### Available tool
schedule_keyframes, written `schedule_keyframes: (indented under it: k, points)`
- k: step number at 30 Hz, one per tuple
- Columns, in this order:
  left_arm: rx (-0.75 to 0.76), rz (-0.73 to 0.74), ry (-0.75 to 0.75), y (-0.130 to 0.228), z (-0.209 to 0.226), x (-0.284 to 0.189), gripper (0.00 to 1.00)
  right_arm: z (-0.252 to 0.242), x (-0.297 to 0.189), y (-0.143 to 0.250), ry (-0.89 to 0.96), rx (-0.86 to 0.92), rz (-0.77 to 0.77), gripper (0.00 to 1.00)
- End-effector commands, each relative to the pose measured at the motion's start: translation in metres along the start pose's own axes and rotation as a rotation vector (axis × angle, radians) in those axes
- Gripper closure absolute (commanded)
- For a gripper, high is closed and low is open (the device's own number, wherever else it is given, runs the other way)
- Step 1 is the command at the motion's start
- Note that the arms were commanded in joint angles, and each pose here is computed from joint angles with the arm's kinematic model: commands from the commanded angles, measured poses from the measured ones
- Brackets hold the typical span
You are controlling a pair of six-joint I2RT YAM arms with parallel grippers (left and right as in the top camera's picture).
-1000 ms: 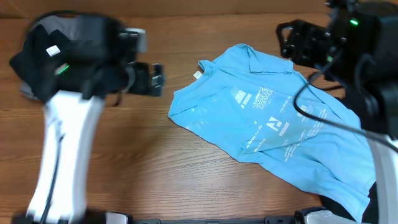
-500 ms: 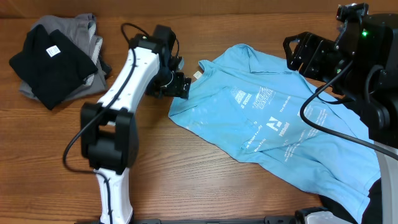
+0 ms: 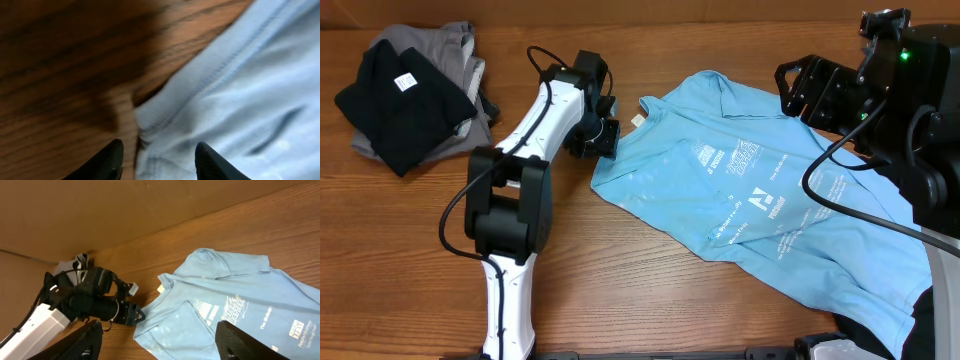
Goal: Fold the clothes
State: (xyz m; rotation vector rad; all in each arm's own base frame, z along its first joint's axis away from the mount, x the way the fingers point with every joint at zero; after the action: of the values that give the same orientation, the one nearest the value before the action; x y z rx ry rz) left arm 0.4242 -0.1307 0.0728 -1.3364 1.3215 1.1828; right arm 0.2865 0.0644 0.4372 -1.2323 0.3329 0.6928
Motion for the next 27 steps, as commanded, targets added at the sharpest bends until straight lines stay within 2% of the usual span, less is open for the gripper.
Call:
schedule_keyframes:
  k: [1, 4, 6, 7, 8, 9, 12, 17, 19, 24, 27]
  points:
    - [-0.017, 0.027, -0.104, 0.002, 0.01, 0.023, 0.5, -0.002, -0.006, -0.005, 0.012, 0.005, -0.026, 0.25]
    - [-0.017, 0.02, -0.116, 0.001, 0.008, 0.026, 0.51, -0.002, -0.006, -0.005, 0.012, 0.005, -0.025, 0.25]
    - [-0.014, 0.009, -0.116, 0.0, 0.007, 0.026, 0.57, -0.002, -0.006, -0.004, 0.012, 0.006, -0.023, 0.25]
    - [-0.013, 0.008, -0.117, -0.001, 0.007, 0.026, 0.72, -0.002, -0.006, -0.004, 0.016, 0.006, -0.024, 0.24]
    - [-0.013, 0.009, -0.118, 0.0, 0.007, 0.026, 0.93, -0.003, -0.006, -0.004, 0.024, 0.006, -0.023, 0.25]
    - [-0.013, 0.013, -0.122, 0.0, 0.008, 0.026, 0.96, -0.004, -0.006, -0.004, 0.034, 0.007, -0.023, 0.25]
    - [-0.03, 0.03, -0.172, 0.003, 0.02, 0.023, 0.96, -0.008, -0.006, -0.002, 0.069, 0.009, -0.018, 0.25]
    - [-0.212, 0.056, -0.455, 0.009, 0.084, -0.003, 0.96, -0.018, -0.007, 0.0, 0.154, 0.013, -0.015, 0.25]
    - [-0.267, 0.076, -0.519, 0.011, 0.112, -0.018, 0.96, -0.021, -0.007, 0.001, 0.176, 0.013, -0.015, 0.24]
    - [-0.393, 0.111, -0.517, 0.017, 0.16, -0.051, 0.96, -0.022, -0.008, 0.001, 0.188, 0.013, -0.015, 0.24]
    - [-0.477, 0.064, -0.462, 0.023, 0.183, -0.085, 0.96, -0.023, -0.008, 0.0, 0.194, 0.013, -0.019, 0.24]
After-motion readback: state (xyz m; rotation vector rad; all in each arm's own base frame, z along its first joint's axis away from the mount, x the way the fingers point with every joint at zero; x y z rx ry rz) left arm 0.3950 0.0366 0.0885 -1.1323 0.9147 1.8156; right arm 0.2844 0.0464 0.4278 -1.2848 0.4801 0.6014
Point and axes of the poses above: each gripper's point midway between its finger pads, its own x axis out along the fingers, its own z axis along the line the jaws close on, y = z × x, the point moved 6 cm from there along -x, back along the fingers, and after that the axes turned 11 degrees about -x, right-handed, at the moved point
